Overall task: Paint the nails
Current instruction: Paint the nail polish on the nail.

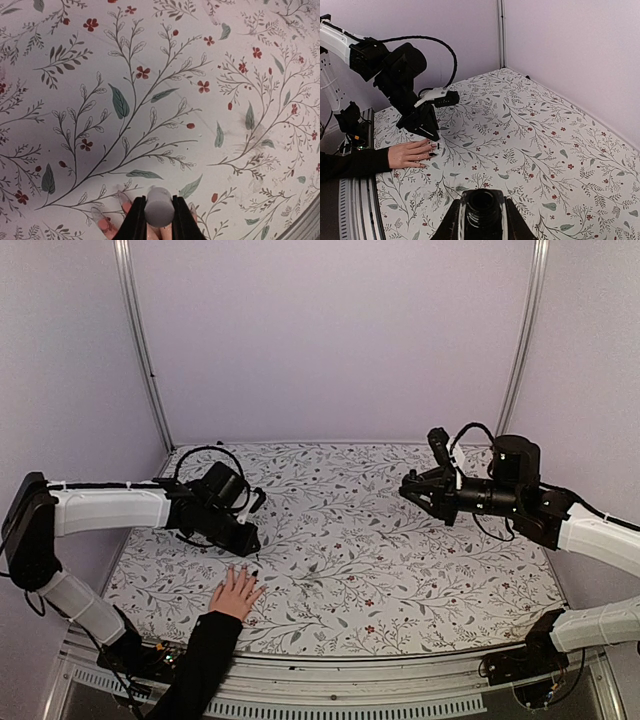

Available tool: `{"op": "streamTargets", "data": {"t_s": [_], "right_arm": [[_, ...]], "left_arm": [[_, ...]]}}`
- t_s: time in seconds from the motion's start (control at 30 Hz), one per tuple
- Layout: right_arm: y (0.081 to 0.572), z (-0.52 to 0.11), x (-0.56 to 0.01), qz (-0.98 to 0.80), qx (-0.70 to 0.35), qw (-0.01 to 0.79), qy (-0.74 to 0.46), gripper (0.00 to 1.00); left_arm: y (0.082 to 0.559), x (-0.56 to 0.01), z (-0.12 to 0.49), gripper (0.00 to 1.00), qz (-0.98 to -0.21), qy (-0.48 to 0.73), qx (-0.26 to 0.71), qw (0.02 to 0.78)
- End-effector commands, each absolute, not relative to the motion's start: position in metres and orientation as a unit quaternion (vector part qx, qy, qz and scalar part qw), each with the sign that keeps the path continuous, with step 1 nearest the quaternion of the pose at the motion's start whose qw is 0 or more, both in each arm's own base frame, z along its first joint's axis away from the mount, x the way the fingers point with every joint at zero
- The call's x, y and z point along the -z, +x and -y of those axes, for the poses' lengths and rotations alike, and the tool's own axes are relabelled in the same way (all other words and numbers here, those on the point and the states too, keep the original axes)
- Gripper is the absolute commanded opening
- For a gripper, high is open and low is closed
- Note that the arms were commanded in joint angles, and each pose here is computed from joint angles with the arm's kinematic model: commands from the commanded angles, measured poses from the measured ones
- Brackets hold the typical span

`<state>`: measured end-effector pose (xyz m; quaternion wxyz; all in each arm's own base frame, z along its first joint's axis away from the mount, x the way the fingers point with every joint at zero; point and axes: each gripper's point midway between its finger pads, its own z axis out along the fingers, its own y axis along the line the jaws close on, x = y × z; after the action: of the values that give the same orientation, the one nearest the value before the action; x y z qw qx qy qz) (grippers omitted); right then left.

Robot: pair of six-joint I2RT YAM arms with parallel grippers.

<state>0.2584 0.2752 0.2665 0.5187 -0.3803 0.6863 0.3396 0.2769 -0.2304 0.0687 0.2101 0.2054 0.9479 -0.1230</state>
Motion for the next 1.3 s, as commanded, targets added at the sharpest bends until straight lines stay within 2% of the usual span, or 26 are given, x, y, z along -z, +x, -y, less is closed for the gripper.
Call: {"op": "streamTargets", "data": {"t_s": [0.0,0.23,0.63,1.27], "right_arm": [[0.256,-0.273,-0.280,-0.671,-0.341,0.538,-0.380,0.00],[0.254,-0.273,-0.284,-0.666,-0.345,0.540,-0.382,0.00],[0.255,-0.274,-0.283,-0.666,-0.345,0.539,-0.383,0.00],[0.256,-0.273,-0.281,-0.670,-0.341,0.538,-0.381,0.00]], "left_arm": [[0.287,-0.109,0.228,0.00,-0.930,0.212,0.131,0.270],[0.272,-0.129,0.221,0.00,-0.903,0.266,0.138,0.307],[0.257,-0.093,0.231,0.00,-0.905,0.333,0.142,0.223],[0.256,-0.074,0.232,0.00,-0.910,0.341,0.134,0.193]]}}
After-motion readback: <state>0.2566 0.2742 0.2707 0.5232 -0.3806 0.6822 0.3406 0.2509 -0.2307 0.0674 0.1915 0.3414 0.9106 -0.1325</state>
